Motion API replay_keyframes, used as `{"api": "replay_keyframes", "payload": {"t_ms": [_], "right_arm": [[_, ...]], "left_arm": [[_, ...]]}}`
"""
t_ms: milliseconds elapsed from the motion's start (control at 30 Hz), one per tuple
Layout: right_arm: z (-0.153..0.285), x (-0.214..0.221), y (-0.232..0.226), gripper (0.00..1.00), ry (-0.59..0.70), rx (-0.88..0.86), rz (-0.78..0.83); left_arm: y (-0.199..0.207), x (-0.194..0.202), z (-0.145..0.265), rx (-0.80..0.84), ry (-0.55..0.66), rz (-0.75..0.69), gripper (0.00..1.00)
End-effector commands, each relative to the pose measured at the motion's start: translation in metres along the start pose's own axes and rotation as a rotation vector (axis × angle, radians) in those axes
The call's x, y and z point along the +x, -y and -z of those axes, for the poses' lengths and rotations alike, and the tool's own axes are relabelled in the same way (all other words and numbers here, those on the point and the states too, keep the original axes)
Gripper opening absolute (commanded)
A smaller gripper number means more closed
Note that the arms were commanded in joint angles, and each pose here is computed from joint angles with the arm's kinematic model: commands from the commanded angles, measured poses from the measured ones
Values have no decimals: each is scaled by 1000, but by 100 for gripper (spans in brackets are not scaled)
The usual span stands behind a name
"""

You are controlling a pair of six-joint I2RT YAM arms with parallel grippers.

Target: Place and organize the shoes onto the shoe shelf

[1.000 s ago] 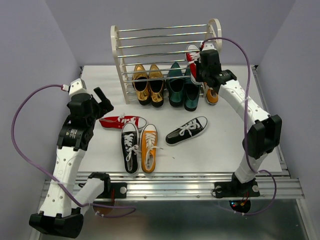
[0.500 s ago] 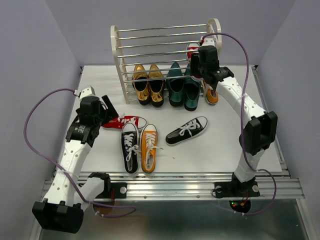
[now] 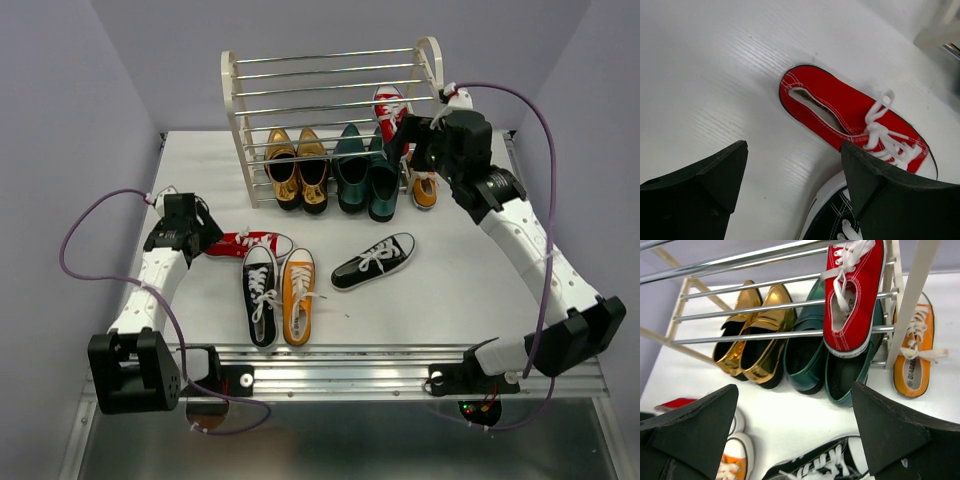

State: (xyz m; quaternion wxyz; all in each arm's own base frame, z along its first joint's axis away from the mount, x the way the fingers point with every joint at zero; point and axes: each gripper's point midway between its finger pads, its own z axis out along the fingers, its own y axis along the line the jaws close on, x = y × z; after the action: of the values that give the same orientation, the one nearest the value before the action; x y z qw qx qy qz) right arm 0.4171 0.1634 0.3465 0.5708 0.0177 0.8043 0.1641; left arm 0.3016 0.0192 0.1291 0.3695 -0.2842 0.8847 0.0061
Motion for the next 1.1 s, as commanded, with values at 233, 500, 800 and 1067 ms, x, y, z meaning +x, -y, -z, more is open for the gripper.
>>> {"api": "replay_keyframes", "payload": {"t_ms": [233,500,800,1067], "right_arm": [[56,7,-13,100,-4,-113,-118],[69,13,-10,100,-23,-102,-136],[67,34,-5,100,-73,-85,-159],[67,48,-1,100,-100,-74,-172]], "left_arm": [[-1,-11,-68,-48,-16,173,81],[-11,52,-57,-48,-156,215,0],[24,119,28,127,-214,309,25],[39,83,65,196,-137,183,82]]}}
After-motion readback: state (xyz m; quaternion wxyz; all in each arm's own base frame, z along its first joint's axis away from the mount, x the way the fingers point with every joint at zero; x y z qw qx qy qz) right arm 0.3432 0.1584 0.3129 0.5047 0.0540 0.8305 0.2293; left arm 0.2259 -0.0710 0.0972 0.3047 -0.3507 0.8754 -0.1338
